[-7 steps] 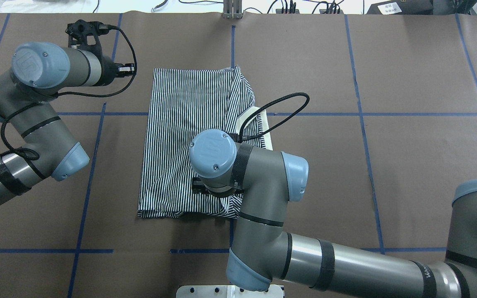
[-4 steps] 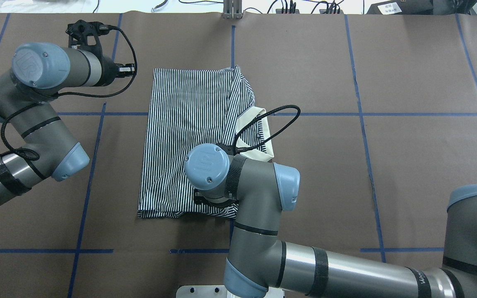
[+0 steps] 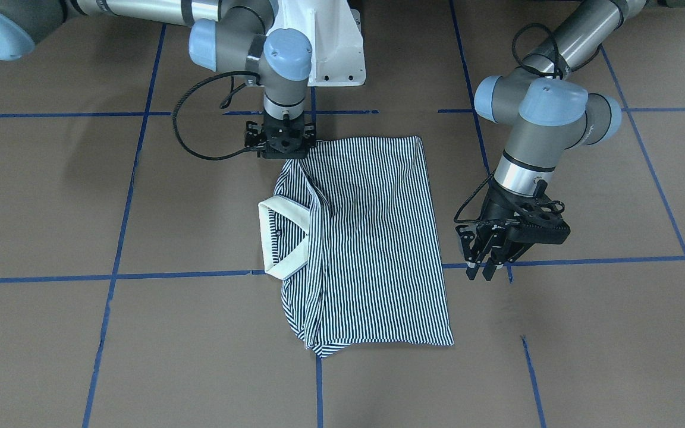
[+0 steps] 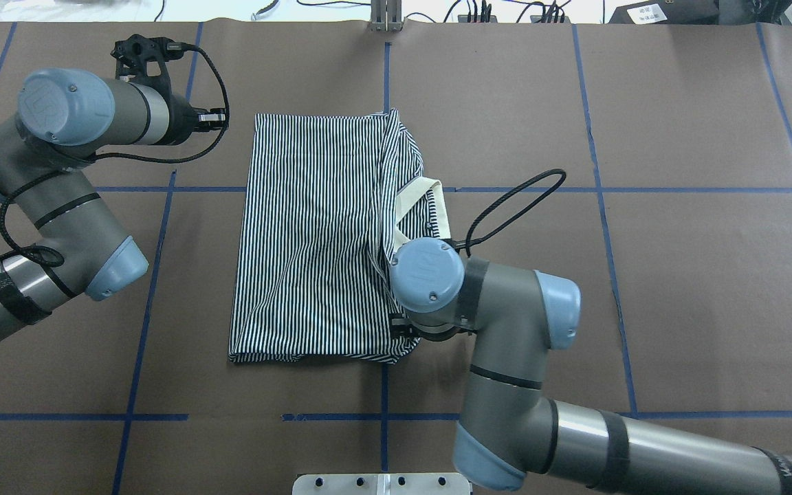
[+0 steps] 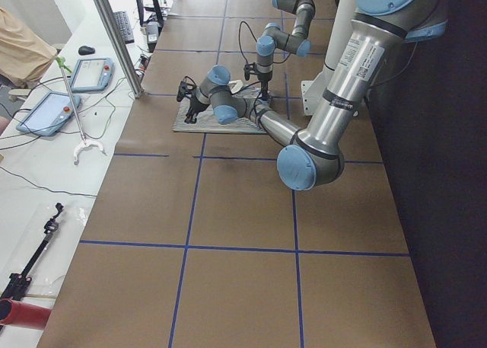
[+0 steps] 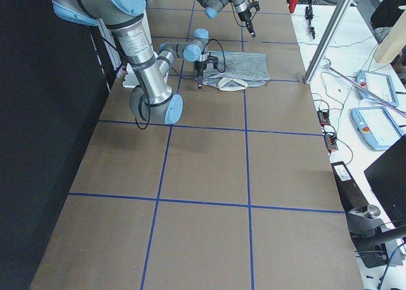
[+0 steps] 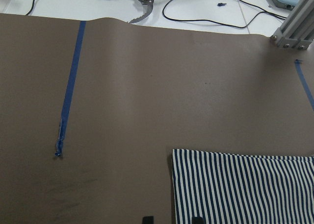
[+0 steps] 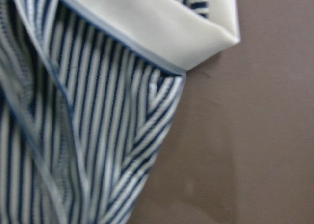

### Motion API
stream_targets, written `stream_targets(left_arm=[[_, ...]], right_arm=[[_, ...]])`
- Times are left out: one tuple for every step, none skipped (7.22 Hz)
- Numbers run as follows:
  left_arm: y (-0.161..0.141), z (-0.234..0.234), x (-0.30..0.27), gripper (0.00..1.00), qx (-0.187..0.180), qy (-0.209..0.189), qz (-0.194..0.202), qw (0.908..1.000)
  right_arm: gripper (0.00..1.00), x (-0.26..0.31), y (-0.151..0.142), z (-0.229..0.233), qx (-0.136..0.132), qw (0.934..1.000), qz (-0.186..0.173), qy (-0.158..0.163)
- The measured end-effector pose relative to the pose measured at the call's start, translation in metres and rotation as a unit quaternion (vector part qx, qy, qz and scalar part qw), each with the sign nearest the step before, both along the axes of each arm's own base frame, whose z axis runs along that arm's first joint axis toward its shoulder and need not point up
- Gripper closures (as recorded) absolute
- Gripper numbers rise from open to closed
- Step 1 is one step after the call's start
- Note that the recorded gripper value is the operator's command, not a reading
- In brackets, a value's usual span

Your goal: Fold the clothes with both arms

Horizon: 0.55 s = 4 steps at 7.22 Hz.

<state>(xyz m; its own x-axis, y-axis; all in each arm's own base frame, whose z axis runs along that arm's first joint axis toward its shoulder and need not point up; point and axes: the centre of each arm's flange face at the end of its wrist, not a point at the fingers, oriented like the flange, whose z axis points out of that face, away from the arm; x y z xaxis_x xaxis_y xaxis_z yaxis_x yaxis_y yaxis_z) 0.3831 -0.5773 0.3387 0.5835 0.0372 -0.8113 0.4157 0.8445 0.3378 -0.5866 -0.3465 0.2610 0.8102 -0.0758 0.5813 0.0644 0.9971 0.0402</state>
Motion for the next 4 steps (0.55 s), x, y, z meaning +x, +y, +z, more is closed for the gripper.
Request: stream_targets(left_arm=[[0.0,0.0,0.0,0.62,0.0,0.0,0.001,1.0],[0.0,-0.001,0.0,0.62,0.0,0.001,0.001,1.0],[0.001,-0.002,-0.001,0.62,0.001,0.002,0.001,1.0],[0.001,-0.003,-0.001,0.62,0.002,0.003,0.001,1.0]], right_arm=[[0.0,0.027,-0.004,0.009,0.01,0.9998,-0.01,0.01],[0.0,0.043,-0.005,0.01,0.017,0.9996,-0.017,0.017],[0.0,0.051,-0.009,0.0,0.024,0.9995,-0.016,0.012],[0.0,0.05,-0.019,-0.02,0.029,0.9995,-0.008,0.0]])
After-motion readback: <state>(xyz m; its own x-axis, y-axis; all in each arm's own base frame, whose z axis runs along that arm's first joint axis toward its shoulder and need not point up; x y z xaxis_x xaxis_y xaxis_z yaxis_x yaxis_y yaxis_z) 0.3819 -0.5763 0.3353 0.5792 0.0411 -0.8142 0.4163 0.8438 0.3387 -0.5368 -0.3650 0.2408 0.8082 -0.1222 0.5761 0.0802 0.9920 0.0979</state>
